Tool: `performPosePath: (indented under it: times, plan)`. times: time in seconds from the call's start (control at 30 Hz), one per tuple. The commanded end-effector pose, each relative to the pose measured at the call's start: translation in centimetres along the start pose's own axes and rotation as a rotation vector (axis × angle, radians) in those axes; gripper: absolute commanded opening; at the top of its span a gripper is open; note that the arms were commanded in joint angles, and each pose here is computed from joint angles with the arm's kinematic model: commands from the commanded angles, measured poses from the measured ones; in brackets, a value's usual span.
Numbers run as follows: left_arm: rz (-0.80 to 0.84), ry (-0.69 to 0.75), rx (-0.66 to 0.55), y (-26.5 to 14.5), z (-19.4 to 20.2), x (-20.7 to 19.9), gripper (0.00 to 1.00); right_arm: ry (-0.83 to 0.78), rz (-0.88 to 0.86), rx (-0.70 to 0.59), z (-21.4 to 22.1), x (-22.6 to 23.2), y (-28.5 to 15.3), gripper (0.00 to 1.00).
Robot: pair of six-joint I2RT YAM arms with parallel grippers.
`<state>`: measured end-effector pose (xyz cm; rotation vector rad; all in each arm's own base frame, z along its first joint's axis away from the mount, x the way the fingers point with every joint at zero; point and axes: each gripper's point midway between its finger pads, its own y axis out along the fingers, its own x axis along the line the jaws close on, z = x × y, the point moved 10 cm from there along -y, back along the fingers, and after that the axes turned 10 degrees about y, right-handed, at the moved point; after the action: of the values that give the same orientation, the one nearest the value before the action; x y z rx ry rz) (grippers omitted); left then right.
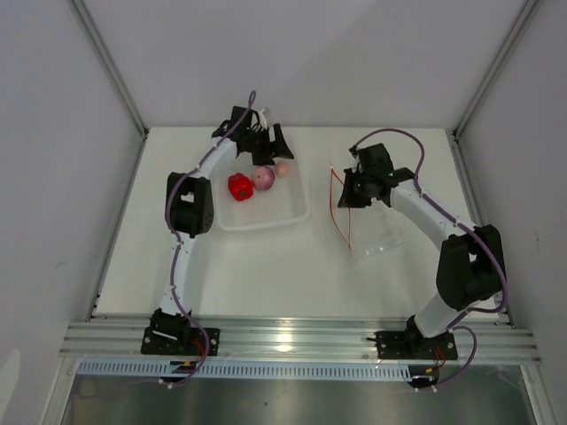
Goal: Place the food in the zip-top bag and seal the zipper
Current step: Pick up the fake food from the bin.
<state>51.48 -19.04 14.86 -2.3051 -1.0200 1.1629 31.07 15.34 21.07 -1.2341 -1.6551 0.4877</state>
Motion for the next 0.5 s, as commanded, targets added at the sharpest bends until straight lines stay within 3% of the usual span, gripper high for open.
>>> performPosePath:
  times: [0.0, 0.47]
  plan:
    - [-0.02, -0.038, -0.006, -0.7, -0.8, 0.0, 0.88, -0.018, -0.022, -0.052, -0.6, 0.4, -0.7, 0.0]
    - [-0.076, -0.014, 0.051, -0.4, 0.4, -0.5, 0.87, -0.014, -0.018, -0.054, -0.5, 0.3, -0.7, 0.0]
